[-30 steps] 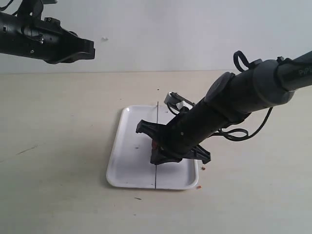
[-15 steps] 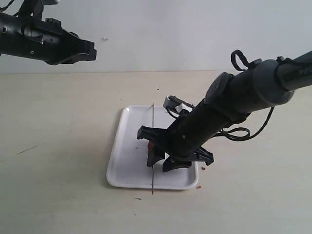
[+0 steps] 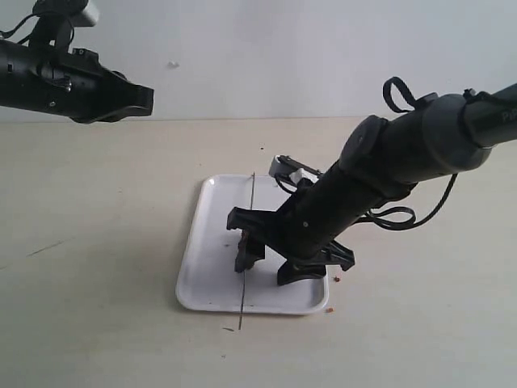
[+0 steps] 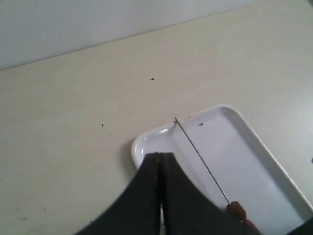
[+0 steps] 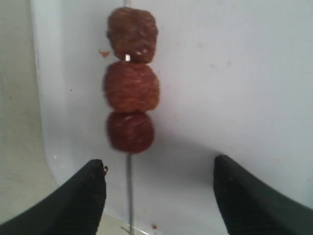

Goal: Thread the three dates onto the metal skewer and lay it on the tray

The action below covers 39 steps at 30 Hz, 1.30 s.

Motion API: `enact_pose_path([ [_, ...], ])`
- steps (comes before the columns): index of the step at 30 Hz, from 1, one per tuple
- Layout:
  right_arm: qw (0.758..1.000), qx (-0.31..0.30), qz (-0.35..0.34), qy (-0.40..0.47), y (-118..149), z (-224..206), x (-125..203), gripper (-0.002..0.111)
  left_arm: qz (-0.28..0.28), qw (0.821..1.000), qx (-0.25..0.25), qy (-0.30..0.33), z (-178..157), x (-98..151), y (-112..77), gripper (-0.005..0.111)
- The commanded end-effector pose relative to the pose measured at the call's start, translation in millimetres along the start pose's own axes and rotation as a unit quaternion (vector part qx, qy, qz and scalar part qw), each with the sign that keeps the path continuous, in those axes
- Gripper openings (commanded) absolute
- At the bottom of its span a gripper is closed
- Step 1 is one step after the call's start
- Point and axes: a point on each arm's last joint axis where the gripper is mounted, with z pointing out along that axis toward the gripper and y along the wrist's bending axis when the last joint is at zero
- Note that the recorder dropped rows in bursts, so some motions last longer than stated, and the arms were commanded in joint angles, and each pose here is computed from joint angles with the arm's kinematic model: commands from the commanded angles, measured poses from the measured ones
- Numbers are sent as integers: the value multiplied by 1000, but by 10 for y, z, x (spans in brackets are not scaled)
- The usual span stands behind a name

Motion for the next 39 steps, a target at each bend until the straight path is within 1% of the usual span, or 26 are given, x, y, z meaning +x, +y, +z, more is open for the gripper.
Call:
enact_pose_path([
  [1,999,19,-34,4,-35,7,7,66,7,1000,-7,-8,-39,-24,12,0],
  [4,999,33,-33,9,-61,5,15,62,9,1000,-7,-8,-39,-24,12,0],
  [7,999,35,-38,6,-61,-3,10,62,10,1000,-4,-6,-39,-21,7,0],
  [10,996,27,-70,-42,29,-167,-59,62,11,1000,-9,-9,-100,20,-10,0],
  [12,992,19,-105,-69,111,-317,-84,61,9,999,-26,-21,-159,61,-5,0],
  [14,986,13,-136,-95,198,-500,-94,57,6,998,-47,-36,-253,108,-5,0],
  [15,981,16,-158,-113,240,-613,-100,52,3,997,-61,-43,-305,148,-1,0],
  [16,967,24,-201,-155,322,-860,-111,41,9,996,-72,-55,-428,219,-31,0],
  [17,950,30,-240,-196,401,-1112,-104,27,18,995,-69,-73,-604,297,-113,0],
  [18,944,31,-252,-211,428,-1207,-93,21,22,995,-61,-79,-674,353,-158,0],
  [19,929,30,-274,-247,502,-1443,-59,7,54,992,-39,-107,-876,435,-288,0],
  [20,923,29,-282,-261,525,-1532,-39,2,78,990,-32,-113,-960,480,-341,0],
  [21,906,23,-297,-300,568,-1755,37,0,95,986,-19,-133,-1172,587,-459,0],
  [22,896,20,-305,-321,584,-1871,86,0,102,984,-18,-148,-1285,608,-508,0],
  [23,875,17,-319,-364,568,-2072,216,0,109,980,-27,-165,-1475,751,-576,0],
  [24,856,17,-329,-399,512,-2218,365,0,109,975,-47,-187,-1655,838,-612,0],
  [25,846,15,-330,-418,479,-2302,452,0,103,972,-63,-200,-1753,882,-621,0],
  [26,830,11,-332,-448,430,-2435,591,0,86,966,-94,-224,-1911,955,-622,0],
  [28,813,5,-330,-480,288,-2562,853,0,70,952,-136,-266,-2160,1128,-635,0],
  [30,797,0,-335,-502,146,-2654,1111,0,64,936,-135,-319,-2375,1323,-714,0],
  [32,783,-10,-335,-524,-3,-2734,1378,0,44,922,-121,-366,-2509,1528,-774,0],
  [35,768,-20,-336,-545,-158,-2774,1627,0,29,908,-111,-403,-2575,1734,-798,0],
  [37,753,-30,-334,-567,-258,-2811,1790,0,23,901,-105,-421,-2577,1876,-799,0],
  [38,749,-37,-330,-574,-301,-2817,1853,0,22,897,-104,-429,-2582,1920,-799,0],
  [39,744,-45,-324,-582,-355,-2817,1928,0,17,902,-105,-417,-2509,1985,-771,0],
])
